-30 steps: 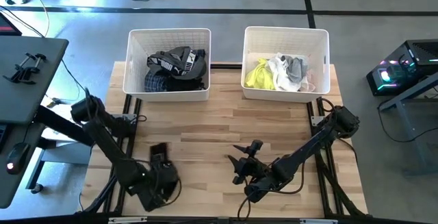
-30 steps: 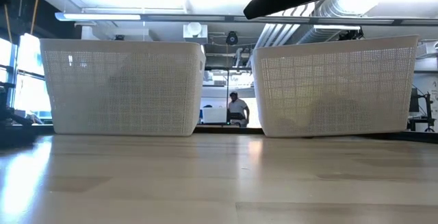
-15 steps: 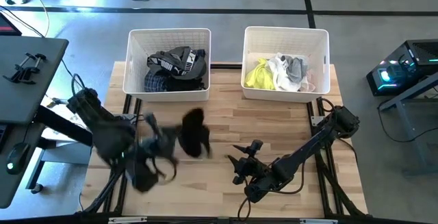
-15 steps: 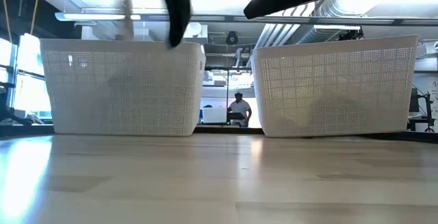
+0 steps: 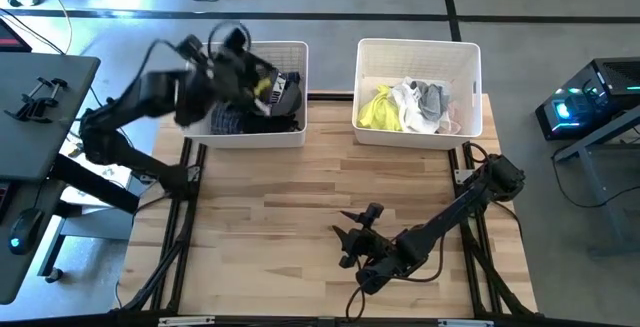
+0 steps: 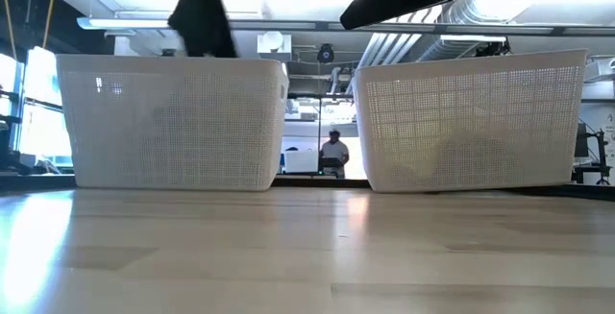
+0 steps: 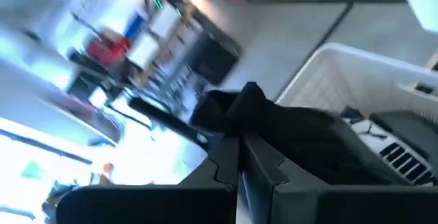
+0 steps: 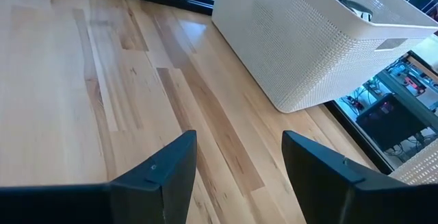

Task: Sort clothes
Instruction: Put the black shorts into the left white bin, then adjust the white bins on the table

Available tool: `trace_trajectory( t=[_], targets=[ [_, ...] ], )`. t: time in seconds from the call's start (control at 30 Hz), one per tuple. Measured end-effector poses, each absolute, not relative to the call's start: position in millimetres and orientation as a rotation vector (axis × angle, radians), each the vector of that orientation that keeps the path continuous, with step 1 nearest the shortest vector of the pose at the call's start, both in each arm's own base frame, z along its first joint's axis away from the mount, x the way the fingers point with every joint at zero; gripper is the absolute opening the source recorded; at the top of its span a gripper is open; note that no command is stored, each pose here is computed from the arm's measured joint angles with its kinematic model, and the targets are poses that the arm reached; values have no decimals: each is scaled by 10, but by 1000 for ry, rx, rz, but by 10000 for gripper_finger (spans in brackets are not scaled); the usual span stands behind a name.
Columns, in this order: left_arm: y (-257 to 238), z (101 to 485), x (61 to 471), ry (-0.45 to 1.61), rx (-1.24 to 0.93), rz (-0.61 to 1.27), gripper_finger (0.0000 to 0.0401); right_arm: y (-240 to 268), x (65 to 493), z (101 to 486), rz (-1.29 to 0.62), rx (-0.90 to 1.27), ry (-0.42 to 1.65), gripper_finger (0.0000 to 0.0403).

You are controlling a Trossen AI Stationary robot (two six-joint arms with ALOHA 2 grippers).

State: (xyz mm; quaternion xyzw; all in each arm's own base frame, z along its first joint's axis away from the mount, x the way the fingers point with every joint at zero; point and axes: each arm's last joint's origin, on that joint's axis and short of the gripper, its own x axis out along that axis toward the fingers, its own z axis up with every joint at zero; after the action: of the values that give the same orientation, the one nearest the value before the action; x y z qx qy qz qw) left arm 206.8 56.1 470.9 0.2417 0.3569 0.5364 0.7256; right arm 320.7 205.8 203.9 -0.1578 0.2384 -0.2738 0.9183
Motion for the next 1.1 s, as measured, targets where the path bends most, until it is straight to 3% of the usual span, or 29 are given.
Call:
trace_trajectory(
  t=[0.23,0.47,0.57,0.73,0.93,1.1],
  targets=[
    [1140,4518,1996,852,313,1135,0,2051,3213,2038,-561,-319,494,204],
    [1545,3855,2119,884,150,1067,4,2057,3215,2030,-534,-307,512,204],
    [1676,3547,2147,882,54,974,28,2057,3215,2031,-533,-307,512,204],
    [1887,3189,2093,915,-125,933,99,2058,3215,2030,-532,-306,513,204],
    [1880,3351,2011,888,-170,913,176,2058,3215,2030,-531,-306,514,204],
    [1693,3793,1928,829,-145,890,201,2055,3216,2030,-532,-306,514,204]
  ],
)
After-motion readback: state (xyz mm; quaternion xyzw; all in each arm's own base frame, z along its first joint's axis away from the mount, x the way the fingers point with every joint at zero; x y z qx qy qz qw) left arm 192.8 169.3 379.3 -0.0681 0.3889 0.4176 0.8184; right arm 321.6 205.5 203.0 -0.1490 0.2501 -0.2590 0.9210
